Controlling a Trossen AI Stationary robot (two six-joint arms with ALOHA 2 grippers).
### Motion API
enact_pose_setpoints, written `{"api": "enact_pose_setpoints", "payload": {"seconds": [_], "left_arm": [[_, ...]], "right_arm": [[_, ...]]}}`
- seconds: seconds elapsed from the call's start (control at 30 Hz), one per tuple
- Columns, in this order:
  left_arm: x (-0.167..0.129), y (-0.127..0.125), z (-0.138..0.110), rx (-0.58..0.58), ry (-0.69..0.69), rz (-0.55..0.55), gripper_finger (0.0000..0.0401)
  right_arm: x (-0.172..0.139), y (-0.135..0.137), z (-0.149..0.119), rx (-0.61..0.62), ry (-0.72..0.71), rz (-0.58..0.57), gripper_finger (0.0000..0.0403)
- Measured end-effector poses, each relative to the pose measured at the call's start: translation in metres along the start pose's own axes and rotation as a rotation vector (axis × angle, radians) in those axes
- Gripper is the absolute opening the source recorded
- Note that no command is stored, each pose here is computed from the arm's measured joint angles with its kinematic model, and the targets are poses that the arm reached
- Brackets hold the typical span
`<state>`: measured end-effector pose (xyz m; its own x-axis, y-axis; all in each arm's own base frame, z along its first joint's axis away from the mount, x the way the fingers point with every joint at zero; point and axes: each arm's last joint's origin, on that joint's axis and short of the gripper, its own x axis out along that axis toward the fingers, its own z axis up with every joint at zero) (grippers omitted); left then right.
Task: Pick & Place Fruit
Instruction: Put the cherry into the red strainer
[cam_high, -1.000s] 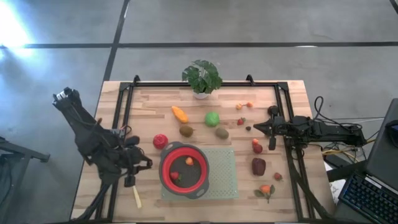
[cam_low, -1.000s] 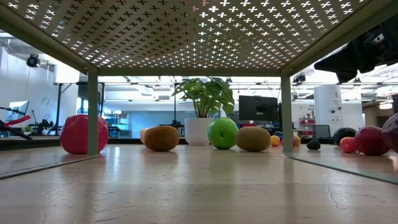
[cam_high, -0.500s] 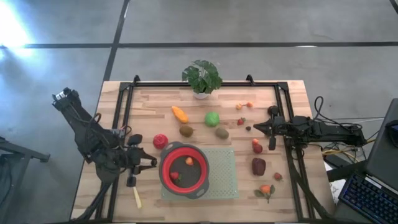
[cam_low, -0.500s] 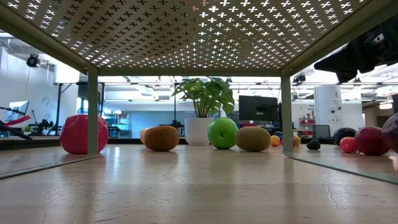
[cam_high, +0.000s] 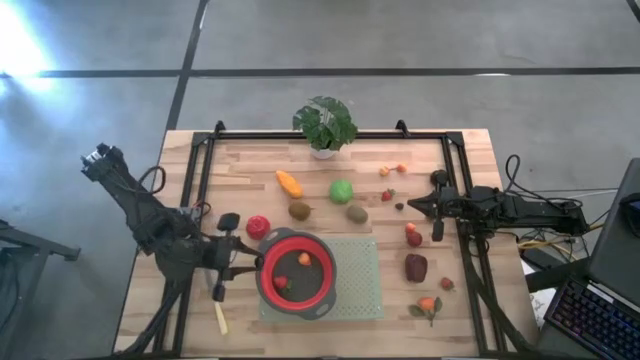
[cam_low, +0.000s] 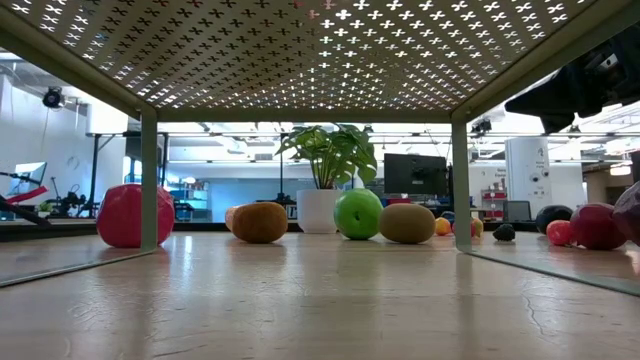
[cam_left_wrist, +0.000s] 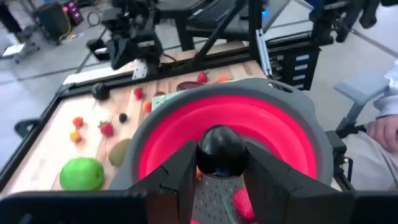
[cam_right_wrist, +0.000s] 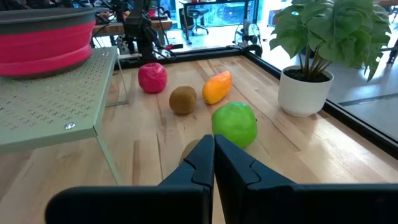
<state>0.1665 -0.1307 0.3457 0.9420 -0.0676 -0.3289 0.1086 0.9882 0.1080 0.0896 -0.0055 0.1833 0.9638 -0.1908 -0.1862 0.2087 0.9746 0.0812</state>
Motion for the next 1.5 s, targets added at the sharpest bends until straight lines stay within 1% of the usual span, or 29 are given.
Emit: {"api": "enact_pose_setpoints", "payload": {"seconds": [0.17, 0.3, 0.57, 0.77, 0.9, 1.03, 1.23, 1.5], "left_arm": [[0.020, -0.001, -0.001, 0.048, 0.029, -0.038, 0.0121], [0.038, -0.001, -0.002, 0.053, 0.072, -0.026, 0.0121], [0.075, -0.007, 0.013, 0.146, 0.123, -0.099, 0.0122], [0.094, -0.014, 0.015, 0.207, 0.231, -0.108, 0.0122], [0.101, -0.018, 0.014, 0.219, 0.314, -0.102, 0.0122], [0.103, -0.019, 0.013, 0.203, 0.372, -0.092, 0.0122], [0.100, -0.017, 0.010, 0.165, 0.424, -0.076, 0.0122], [0.099, -0.015, 0.007, 0.159, 0.450, -0.066, 0.0122]], "right_arm": [[0.000, 0.000, 0.000, 0.000, 0.000, 0.000, 0.0008], [0.000, 0.000, 0.000, 0.000, 0.000, -0.001, 0.0009], [0.000, 0.000, 0.000, 0.000, 0.000, 0.000, 0.0008], [0.000, 0.000, 0.000, 0.000, 0.000, -0.001, 0.0008], [0.000, 0.000, 0.000, 0.000, 0.000, -0.001, 0.0009], [0.000, 0.000, 0.000, 0.000, 0.000, 0.000, 0.0008], [0.000, 0.000, 0.000, 0.000, 0.000, 0.000, 0.0008], [0.000, 0.000, 0.000, 0.000, 0.000, 0.000, 0.0009]]}}
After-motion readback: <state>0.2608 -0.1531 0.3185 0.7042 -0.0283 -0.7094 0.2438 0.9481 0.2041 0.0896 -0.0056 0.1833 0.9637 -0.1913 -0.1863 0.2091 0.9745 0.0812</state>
